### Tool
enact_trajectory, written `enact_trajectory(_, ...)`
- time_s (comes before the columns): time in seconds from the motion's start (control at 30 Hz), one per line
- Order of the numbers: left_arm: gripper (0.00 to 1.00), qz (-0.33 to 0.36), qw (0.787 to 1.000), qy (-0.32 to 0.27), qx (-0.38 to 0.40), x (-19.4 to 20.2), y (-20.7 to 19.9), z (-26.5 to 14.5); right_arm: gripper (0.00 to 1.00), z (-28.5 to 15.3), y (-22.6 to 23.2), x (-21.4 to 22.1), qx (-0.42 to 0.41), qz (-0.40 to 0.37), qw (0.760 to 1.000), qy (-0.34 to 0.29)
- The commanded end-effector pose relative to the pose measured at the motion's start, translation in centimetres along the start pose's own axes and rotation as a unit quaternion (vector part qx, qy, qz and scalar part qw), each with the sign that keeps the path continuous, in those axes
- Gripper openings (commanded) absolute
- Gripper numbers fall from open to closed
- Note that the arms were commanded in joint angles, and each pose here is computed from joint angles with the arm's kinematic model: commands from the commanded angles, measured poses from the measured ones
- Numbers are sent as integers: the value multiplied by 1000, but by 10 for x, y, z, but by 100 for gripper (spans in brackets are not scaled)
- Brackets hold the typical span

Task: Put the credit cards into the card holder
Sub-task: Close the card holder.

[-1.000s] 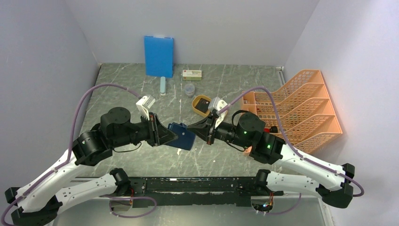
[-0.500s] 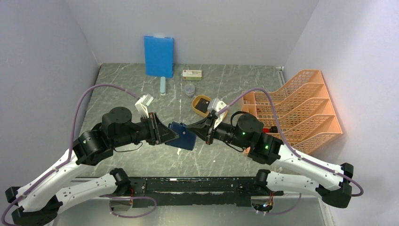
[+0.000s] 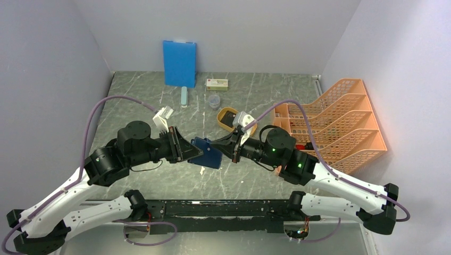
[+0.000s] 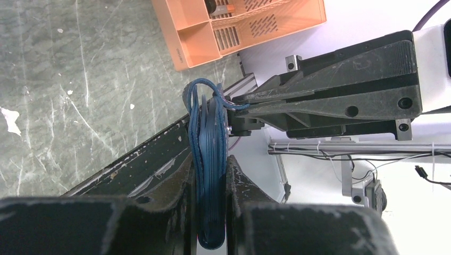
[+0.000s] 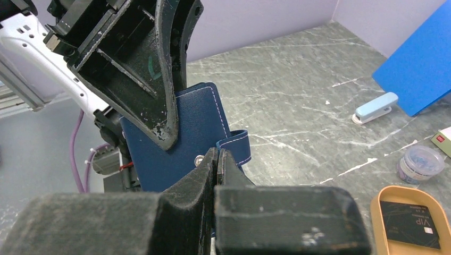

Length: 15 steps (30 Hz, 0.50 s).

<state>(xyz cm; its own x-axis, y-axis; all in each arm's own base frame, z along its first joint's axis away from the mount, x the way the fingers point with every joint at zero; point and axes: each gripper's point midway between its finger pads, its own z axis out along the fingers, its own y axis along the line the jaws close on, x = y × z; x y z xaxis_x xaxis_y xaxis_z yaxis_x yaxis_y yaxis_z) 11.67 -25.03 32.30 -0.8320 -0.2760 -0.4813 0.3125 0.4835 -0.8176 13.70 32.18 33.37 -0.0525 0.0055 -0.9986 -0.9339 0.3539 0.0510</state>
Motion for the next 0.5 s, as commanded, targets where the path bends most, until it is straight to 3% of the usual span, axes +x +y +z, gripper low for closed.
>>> enact_trajectory(0.0,5,0,997,-56,48,-28,-32,-7,0,0,7,18,-25,-4,999,32)
enact_trajectory(0.47,5,-7,996,-88,28,-40,-27,-12,0,1,14,22,-47,-10,998,44)
